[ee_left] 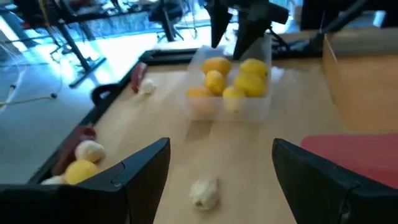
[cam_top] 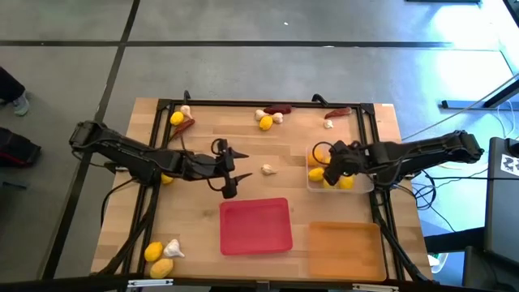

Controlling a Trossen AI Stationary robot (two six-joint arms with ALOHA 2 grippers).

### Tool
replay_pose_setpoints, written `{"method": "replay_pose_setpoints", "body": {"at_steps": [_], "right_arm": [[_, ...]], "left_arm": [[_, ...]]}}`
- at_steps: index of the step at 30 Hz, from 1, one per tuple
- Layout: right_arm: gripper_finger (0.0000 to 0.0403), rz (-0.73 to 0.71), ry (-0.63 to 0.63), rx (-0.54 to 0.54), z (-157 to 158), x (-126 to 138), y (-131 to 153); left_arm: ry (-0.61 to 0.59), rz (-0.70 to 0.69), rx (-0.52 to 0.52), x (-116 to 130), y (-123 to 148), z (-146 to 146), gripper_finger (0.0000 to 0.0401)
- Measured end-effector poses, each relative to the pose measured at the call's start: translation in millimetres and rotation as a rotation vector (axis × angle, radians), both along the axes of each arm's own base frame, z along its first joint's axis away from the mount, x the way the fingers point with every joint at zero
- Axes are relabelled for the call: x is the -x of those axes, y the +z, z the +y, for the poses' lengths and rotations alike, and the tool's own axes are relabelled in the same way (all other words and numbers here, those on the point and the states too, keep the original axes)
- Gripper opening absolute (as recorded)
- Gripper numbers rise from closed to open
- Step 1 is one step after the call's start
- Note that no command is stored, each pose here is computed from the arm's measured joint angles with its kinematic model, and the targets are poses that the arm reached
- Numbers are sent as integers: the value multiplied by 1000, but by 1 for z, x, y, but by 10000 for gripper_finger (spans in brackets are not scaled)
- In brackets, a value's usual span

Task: Sort produce into baskets
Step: Put the yellow lemon into the transparent bin

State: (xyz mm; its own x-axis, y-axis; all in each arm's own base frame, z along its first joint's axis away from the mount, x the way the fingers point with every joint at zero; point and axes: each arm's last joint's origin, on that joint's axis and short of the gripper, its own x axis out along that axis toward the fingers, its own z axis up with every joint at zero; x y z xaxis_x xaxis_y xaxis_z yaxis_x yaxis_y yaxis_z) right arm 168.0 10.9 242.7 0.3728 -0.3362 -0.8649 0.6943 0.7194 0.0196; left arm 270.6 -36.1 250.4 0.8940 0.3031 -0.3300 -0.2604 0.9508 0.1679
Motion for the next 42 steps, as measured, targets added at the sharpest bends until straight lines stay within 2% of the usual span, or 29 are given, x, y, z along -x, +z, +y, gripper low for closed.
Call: {"method": "replay_pose_setpoints", "body": {"at_steps": [5, 12, 21, 25, 31, 35, 42], "right_arm": [[322, -125, 41, 75, 0, -12, 18], [321, -236, 115, 178, 1, -31, 24], [321, -238, 182, 223, 3, -46, 19], [321, -232, 183, 223, 3, -46, 19], [321, -230, 184, 224, 3, -46, 19], [321, -223, 200, 233, 3, -46, 18], [321, -225, 201, 239, 3, -46, 19]], "left_arm": [[127, 15, -6, 21, 13, 7, 278], [411, 58, -27, 46, 18, 32, 278], [575, 154, -40, 53, 10, 67, 278], [677, 157, -18, 57, 8, 86, 278], [831, 206, 27, 73, -17, 111, 279], [954, 219, 81, 85, -24, 126, 279], [1049, 343, 188, 101, -29, 148, 279]]}}
